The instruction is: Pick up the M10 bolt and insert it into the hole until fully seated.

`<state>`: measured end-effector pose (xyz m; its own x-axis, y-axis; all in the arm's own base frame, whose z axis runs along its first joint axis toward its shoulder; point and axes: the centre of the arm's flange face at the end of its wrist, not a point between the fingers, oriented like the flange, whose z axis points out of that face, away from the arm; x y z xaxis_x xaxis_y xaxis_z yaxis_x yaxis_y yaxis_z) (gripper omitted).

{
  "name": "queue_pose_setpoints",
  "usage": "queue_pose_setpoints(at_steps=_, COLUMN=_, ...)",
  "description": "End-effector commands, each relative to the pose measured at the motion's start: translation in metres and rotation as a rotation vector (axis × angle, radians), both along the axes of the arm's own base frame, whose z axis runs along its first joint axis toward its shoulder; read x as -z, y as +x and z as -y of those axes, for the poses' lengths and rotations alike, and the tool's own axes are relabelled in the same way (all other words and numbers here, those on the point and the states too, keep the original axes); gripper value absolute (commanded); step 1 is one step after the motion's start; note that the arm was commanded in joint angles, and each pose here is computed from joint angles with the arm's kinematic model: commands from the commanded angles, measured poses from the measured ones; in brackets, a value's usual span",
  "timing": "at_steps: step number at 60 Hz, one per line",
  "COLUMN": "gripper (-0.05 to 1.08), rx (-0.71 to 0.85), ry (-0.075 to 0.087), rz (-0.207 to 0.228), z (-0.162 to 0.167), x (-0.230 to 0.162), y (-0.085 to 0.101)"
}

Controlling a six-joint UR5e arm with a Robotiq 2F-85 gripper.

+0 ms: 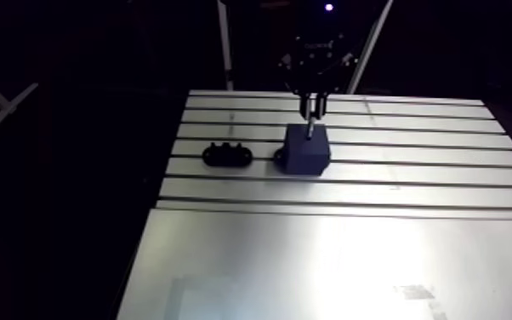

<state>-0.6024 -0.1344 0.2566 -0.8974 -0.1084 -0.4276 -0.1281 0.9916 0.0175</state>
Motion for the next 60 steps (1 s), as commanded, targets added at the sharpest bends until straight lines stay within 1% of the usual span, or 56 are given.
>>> queue_pose_setpoints(at_steps=1, gripper=1.08, rx=0.000, ry=0.000, rz=-0.001, z=-0.0002, x=-0.0003, y=-0.0005)
queue_pose_setpoints(at_steps=39, gripper=1.08, rx=0.001, ry=-0.003, rz=0.006, z=-0.0001, x=0.0027, y=0.0002)
queue_pose_setpoints(at_steps=60, gripper=1.08, rx=0.001, ry=-0.002, rz=0.011, z=-0.0010, x=0.0046, y=0.0013)
